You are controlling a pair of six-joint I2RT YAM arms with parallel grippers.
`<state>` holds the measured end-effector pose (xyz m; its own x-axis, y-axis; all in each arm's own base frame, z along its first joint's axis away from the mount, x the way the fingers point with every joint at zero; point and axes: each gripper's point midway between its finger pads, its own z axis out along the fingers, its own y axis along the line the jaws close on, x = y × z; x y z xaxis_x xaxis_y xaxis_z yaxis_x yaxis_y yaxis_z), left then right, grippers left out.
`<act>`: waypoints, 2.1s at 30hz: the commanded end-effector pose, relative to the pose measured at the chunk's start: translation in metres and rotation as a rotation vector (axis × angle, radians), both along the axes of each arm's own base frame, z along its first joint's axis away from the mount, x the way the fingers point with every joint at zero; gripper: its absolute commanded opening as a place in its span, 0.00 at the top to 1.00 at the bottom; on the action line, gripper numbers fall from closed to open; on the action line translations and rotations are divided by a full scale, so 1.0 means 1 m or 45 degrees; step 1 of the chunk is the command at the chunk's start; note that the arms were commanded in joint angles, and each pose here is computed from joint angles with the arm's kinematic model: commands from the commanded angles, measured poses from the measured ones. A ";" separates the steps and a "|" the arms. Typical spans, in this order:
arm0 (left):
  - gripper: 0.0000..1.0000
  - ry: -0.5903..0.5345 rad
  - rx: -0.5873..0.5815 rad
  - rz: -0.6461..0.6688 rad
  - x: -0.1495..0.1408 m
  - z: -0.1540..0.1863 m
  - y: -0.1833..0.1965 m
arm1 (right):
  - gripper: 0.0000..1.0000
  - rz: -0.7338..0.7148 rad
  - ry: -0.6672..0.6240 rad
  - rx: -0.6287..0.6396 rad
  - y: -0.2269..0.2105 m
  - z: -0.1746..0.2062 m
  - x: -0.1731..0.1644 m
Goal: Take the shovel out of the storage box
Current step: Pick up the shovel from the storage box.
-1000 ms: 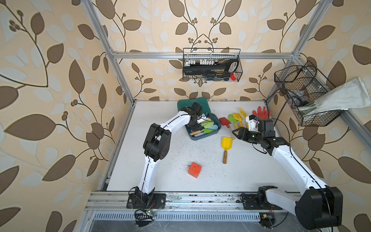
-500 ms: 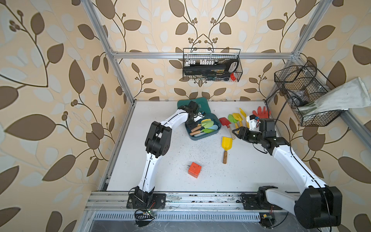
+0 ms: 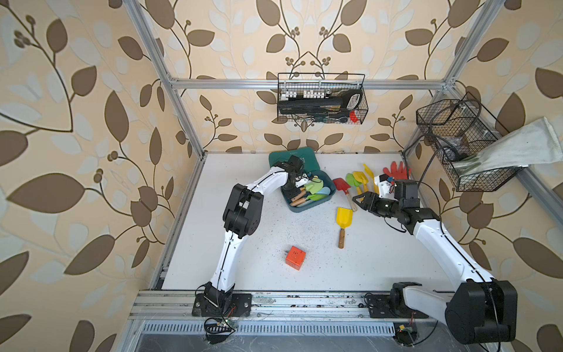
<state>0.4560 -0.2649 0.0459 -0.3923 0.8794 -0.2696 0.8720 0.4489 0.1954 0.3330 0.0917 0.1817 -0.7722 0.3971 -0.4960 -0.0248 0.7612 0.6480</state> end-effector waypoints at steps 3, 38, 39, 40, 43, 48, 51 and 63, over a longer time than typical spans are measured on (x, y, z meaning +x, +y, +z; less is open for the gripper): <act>0.80 -0.112 -0.144 0.015 0.004 0.055 -0.009 | 0.44 0.027 0.042 0.057 0.004 -0.011 -0.001; 0.95 -0.150 -0.784 0.317 -0.062 0.187 -0.018 | 0.44 -0.002 0.079 0.122 -0.005 -0.021 -0.002; 0.95 -0.153 -0.822 0.315 -0.067 0.191 -0.021 | 0.44 -0.004 0.077 0.121 -0.005 -0.021 -0.002; 0.95 -0.157 -0.860 0.323 -0.072 0.194 -0.023 | 0.44 -0.005 0.077 0.119 -0.005 -0.022 -0.002; 0.96 -0.139 -0.954 0.362 -0.086 0.202 -0.027 | 0.44 -0.007 0.077 0.119 -0.005 -0.023 -0.002; 0.98 -0.088 -1.034 0.417 -0.109 0.196 -0.039 | 0.43 -0.008 0.065 0.131 -0.004 -0.022 -0.005; 1.00 -0.098 -1.041 0.422 -0.121 0.184 -0.046 | 0.43 -0.002 0.049 0.144 -0.003 -0.018 -0.009; 1.00 -0.165 -1.157 0.447 -0.150 0.149 -0.063 | 0.42 -0.134 -0.049 0.323 0.004 0.013 -0.034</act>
<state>0.2918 -0.3130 0.1412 -0.6138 0.2879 -0.7351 0.6484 0.7150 -0.2614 0.3027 0.0911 0.1820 -0.7335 0.5282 -0.4279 0.0067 0.6351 0.7724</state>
